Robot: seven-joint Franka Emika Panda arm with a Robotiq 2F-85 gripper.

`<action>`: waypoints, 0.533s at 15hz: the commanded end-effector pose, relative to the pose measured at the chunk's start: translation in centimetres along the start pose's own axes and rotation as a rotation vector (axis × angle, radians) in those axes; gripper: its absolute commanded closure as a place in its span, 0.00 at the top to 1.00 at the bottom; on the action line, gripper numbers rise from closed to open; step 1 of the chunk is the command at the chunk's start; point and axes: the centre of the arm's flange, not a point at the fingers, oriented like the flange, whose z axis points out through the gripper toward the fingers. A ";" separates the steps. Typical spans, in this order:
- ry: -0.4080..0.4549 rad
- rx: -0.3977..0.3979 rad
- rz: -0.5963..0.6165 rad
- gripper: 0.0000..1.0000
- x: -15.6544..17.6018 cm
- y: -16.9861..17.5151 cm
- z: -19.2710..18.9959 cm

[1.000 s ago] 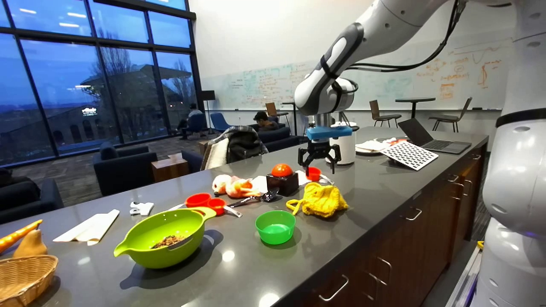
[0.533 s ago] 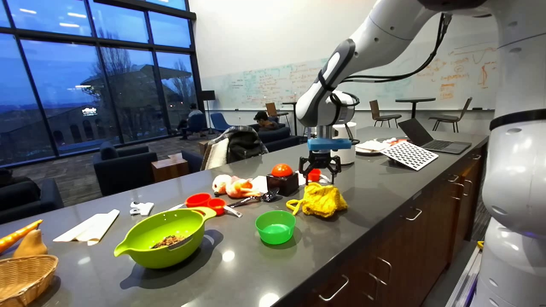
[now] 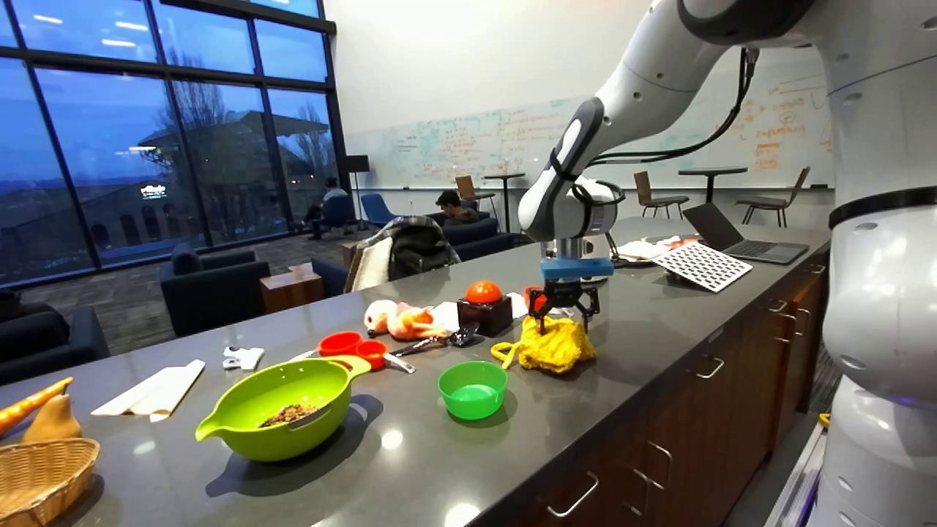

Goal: Put the yellow object into the green bowl

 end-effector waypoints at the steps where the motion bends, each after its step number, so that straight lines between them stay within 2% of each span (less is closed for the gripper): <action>1: -0.024 0.002 0.027 1.00 0.0 1.8 2.0; 2: -0.037 0.003 0.036 1.00 0.0 2.2 2.4; 3: -0.043 0.004 0.044 0.75 0.1 2.4 2.7; 5: -0.048 0.015 0.059 0.68 0.3 2.7 2.6; 8: -0.043 0.041 0.073 0.48 0.5 2.7 1.8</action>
